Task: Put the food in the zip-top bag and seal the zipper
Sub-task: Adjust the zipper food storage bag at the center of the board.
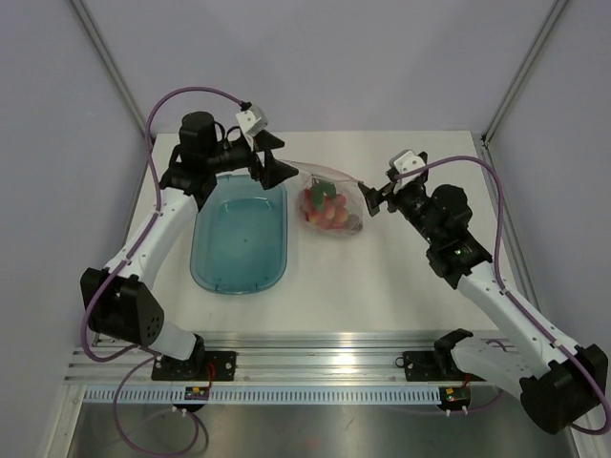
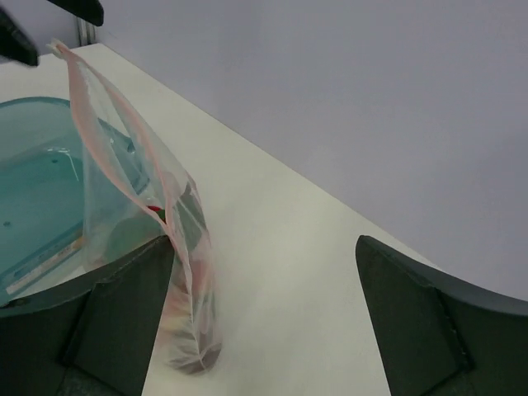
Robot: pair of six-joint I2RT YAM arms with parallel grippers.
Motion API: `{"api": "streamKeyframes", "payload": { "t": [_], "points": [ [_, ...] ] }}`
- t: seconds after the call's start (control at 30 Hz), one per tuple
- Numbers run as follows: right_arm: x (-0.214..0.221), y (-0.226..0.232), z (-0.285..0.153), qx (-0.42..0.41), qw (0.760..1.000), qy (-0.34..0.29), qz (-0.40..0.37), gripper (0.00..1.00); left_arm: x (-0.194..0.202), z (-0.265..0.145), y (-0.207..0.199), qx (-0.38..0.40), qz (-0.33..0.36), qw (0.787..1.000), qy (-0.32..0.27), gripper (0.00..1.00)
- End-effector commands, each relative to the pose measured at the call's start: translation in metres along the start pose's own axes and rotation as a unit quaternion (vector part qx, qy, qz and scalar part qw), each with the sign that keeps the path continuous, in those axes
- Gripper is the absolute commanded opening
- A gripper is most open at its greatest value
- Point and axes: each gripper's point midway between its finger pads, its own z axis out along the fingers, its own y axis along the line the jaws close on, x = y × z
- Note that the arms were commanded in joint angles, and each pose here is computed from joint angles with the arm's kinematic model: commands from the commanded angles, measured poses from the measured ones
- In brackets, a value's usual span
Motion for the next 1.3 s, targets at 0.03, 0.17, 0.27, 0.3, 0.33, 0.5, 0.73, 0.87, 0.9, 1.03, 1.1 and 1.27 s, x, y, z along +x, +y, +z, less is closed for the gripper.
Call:
{"api": "streamKeyframes", "payload": {
  "t": [0.03,0.17,0.27,0.3,0.33,0.5,0.73,0.87,0.9,1.03,1.1,1.27],
  "points": [
    [-0.022,-0.016,-0.033,0.052,0.994,0.021,0.091,0.99,-0.041,-0.023,-0.039,0.006,0.041,0.998,-0.053,0.99],
    [-0.011,-0.042,-0.077,0.160,0.968,0.082,0.177,1.00,-0.063,-0.052,-0.063,-0.028,0.054,0.995,-0.076,0.99],
    [0.002,-0.059,-0.107,0.252,0.932,0.092,0.242,0.99,-0.072,-0.075,-0.060,-0.102,0.041,0.991,-0.083,0.99],
    [0.008,-0.065,-0.115,0.279,0.922,0.101,0.247,0.99,-0.073,-0.079,-0.060,-0.115,0.037,0.989,-0.083,0.99],
    [0.017,-0.062,-0.121,0.283,0.918,0.123,0.247,0.99,-0.075,-0.087,-0.065,-0.126,0.034,0.988,-0.083,0.99],
    [0.038,-0.052,-0.122,0.286,0.903,0.165,0.276,0.99,-0.069,-0.103,-0.067,-0.169,-0.008,0.983,-0.066,0.99],
    [0.056,-0.039,-0.116,0.269,0.899,0.184,0.291,1.00,-0.046,-0.113,-0.068,-0.199,-0.035,0.979,-0.037,0.99],
    [0.070,-0.033,-0.112,0.269,0.893,0.206,0.297,0.99,-0.027,-0.112,-0.065,-0.211,-0.079,0.974,-0.028,0.99],
    [0.074,-0.032,-0.112,0.270,0.890,0.212,0.299,1.00,-0.022,-0.110,-0.065,-0.214,-0.105,0.971,-0.027,0.99],
    [0.101,-0.019,-0.110,0.275,0.870,0.260,0.317,0.99,0.016,-0.110,-0.054,-0.260,-0.189,0.947,0.005,0.99],
    [0.108,-0.007,-0.106,0.252,0.868,0.272,0.331,0.99,0.038,-0.117,-0.045,-0.302,-0.228,0.925,0.030,0.99],
    [0.111,0.036,-0.083,0.135,0.884,0.282,0.347,0.99,0.084,-0.131,-0.039,-0.367,-0.277,0.886,0.062,0.99]
  ]
}}
